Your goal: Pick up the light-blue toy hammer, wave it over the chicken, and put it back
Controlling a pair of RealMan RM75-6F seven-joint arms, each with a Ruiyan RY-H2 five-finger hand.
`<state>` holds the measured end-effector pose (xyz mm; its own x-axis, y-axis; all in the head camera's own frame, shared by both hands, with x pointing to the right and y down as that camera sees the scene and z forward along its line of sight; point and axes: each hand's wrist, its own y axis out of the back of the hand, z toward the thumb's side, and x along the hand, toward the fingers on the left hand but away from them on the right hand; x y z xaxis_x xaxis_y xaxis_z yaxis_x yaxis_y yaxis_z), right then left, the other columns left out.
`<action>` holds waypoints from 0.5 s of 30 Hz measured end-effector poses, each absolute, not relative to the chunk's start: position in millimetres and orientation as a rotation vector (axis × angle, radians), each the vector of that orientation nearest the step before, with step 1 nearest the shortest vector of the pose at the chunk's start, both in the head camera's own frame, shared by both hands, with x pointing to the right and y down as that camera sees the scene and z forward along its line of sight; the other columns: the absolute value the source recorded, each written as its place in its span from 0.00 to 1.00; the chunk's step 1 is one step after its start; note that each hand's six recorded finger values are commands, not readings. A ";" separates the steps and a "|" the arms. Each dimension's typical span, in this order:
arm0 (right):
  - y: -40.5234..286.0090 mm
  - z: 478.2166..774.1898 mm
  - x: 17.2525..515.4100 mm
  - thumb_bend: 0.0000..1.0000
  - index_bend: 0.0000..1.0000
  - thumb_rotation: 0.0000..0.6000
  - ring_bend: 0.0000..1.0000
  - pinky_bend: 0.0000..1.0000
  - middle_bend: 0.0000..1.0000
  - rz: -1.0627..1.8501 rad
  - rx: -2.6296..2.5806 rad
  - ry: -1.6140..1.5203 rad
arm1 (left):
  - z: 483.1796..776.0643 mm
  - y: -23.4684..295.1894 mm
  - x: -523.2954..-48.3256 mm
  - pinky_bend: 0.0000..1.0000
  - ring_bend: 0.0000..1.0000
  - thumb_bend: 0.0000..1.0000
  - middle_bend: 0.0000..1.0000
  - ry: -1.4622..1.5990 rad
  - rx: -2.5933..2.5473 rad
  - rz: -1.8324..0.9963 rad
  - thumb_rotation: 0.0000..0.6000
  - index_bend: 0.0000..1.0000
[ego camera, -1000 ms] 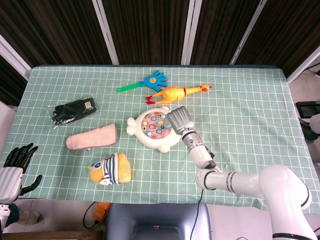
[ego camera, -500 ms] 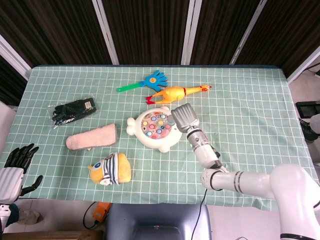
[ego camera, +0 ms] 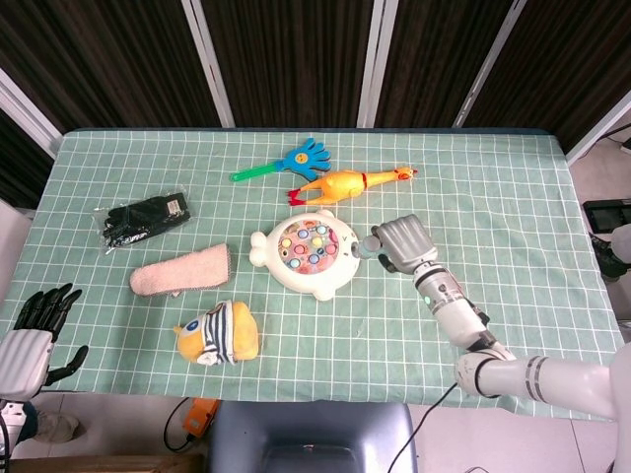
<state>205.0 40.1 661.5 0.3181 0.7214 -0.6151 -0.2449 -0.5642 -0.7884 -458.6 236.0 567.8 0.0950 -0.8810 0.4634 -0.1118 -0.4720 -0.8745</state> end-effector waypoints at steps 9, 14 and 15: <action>68.2 698.6 263.7 0.56 1.00 1.00 0.87 1.00 0.71 1.409 -1.778 -0.432 | 574.7 235.8 -454.2 0.05 0.00 0.33 0.02 0.959 -1.715 -1.447 1.00 0.00; 81.5 718.8 277.1 0.56 1.00 1.00 0.86 1.00 0.71 1.418 -1.781 -0.390 | 574.2 235.5 -455.0 0.05 0.00 0.33 0.02 0.967 -1.707 -1.449 1.00 0.00; 83.5 721.5 278.2 0.56 1.00 1.00 0.86 1.00 0.71 1.419 -1.784 -0.388 | 574.2 235.6 -454.8 0.05 0.00 0.33 0.02 0.969 -1.707 -1.449 1.00 0.00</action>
